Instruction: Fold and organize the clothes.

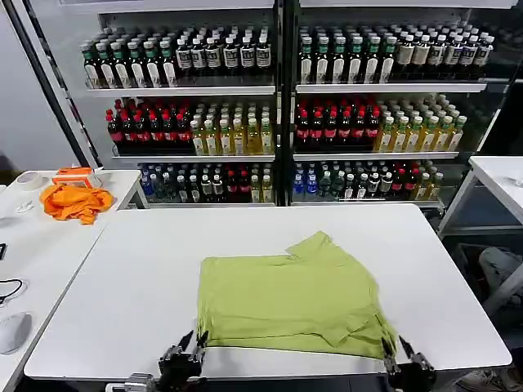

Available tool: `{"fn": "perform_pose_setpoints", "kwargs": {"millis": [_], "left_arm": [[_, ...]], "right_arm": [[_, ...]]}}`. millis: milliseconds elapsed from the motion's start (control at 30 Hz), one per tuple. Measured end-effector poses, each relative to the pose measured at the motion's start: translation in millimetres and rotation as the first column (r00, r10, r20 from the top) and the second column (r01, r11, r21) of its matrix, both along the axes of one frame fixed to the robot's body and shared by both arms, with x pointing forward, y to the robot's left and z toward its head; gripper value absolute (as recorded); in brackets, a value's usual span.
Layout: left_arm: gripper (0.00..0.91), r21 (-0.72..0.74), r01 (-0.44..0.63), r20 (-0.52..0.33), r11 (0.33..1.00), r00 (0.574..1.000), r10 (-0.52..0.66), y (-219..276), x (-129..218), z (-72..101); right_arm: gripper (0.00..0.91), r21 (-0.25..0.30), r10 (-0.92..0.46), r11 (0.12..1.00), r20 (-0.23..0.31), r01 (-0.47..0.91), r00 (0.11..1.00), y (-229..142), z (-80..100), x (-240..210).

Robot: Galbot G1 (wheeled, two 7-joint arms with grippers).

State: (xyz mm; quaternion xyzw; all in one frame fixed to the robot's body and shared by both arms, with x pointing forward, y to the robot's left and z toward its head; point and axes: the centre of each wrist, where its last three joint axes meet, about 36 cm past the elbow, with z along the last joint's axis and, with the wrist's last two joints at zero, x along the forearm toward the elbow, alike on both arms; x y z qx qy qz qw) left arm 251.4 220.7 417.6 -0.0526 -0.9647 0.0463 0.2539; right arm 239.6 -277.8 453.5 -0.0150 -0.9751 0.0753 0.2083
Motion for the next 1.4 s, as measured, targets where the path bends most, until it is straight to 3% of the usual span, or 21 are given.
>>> {"fn": "perform_pose_setpoints", "kwargs": {"millis": [233, 600, 933, 1233, 1267, 1333, 1367, 1400], "left_arm": [[0.907, 0.002, 0.005, 0.035, 1.000, 0.999, -0.005, 13.6, 35.8, 4.1], [0.907, 0.014, 0.011, 0.075, 1.000, 0.997, -0.012, 16.3, 131.2, -6.3], [0.907, 0.044, 0.025, 0.038, 0.999, 0.999, -0.026, 2.9, 204.7, -19.2], [0.907, 0.077, 0.058, -0.036, 0.995, 0.998, -0.055, -0.8, 241.8, -29.0], [0.877, 0.077, 0.061, -0.042, 0.995, 0.997, -0.057, -0.8, 244.0, -29.5], [0.494, 0.078, 0.064, -0.051, 0.995, 0.997, -0.060, -0.7, 248.0, -30.1], [0.111, 0.079, 0.065, -0.055, 0.995, 0.997, -0.060, -0.8, 249.7, -30.4], [0.050, 0.079, 0.065, -0.057, 0.995, 0.996, -0.061, -0.7, 251.2, -30.5]], "right_arm": [[0.907, 0.052, -0.007, 0.999, 0.042, 0.005, 0.999, 0.5, -5.3, 57.0], [0.907, 0.141, 0.018, 0.990, 0.012, -0.020, 1.000, 20.5, -26.0, 175.8], [0.907, 0.170, 0.043, 0.985, -0.033, -0.037, 0.999, 49.3, -33.8, 267.9], [0.907, 0.202, 0.045, 0.979, -0.081, -0.027, 0.996, 71.9, -36.3, 326.2], [0.907, 0.203, 0.043, 0.979, -0.088, -0.024, 0.995, 73.4, -36.9, 331.1], [0.907, 0.208, 0.043, 0.978, -0.101, -0.021, 0.994, 77.6, -38.4, 340.1], [0.907, 0.211, 0.044, 0.977, -0.108, -0.020, 0.993, 79.8, -39.3, 343.8], [0.665, 0.214, 0.045, 0.977, -0.118, -0.019, 0.992, 82.2, -41.1, 347.2]]}}
